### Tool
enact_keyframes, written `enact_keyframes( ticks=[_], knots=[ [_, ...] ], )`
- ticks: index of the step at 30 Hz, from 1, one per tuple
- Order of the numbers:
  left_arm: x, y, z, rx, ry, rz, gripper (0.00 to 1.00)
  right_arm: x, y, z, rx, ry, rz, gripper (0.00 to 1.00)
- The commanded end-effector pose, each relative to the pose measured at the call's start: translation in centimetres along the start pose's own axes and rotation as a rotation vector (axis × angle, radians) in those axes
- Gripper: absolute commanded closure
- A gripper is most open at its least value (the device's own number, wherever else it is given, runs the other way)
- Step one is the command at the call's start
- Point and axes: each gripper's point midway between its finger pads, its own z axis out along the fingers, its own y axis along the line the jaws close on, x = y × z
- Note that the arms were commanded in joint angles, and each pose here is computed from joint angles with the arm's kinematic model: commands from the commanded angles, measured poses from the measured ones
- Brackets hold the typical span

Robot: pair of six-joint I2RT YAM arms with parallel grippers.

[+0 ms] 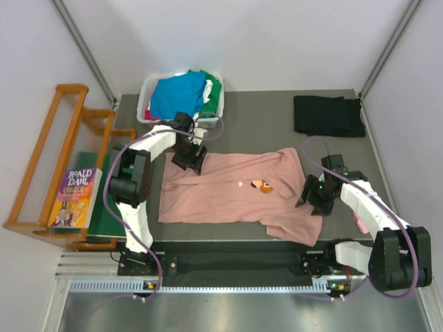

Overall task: Fold and stack the t-shirts
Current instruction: Fold the tshirt

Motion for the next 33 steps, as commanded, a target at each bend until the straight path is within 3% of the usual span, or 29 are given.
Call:
enact_keyframes(
  ticks=[1, 3, 7, 9, 13, 19, 33],
  knots=[
    [-1.3, -0.5, -1.8, 0.016, -0.067, 0.008, 0.27, -3.6, 2.2, -2.5, -0.021, -0.111, -0.063, 0.27],
    [-1.1, -0.5, -1.7, 0.013, -0.06, 0.008, 0.27, -6.4, 3.4, -4.1, -0.02, -0.194, -0.065, 0.23],
    [-1.0, -0.5, -1.9, 0.012, -0.061, 0.006, 0.27, -13.5, 7.8, -6.9, -0.061, -0.305, -0.067, 0.24],
    [-0.8, -0.5, -1.9, 0.013, -0.059, 0.006, 0.27, -16.3, 9.1, -7.1, -0.075, -0.36, -0.058, 0.29],
    [-0.6, -0.4, -1.8, 0.007, -0.054, 0.005, 0.27, -20.6, 10.1, -3.4, -0.027, -0.325, -0.035, 0.39],
    [-0.6, -0.6, -1.8, 0.017, -0.054, 0.005, 0.27, -21.8, 9.2, 2.5, -0.003, -0.23, 0.008, 0.47],
    [-0.1, -0.6, -1.5, 0.017, -0.043, -0.001, 0.27, -25.3, 7.3, 3.4, -0.141, -0.198, 0.13, 0.5]
  ],
)
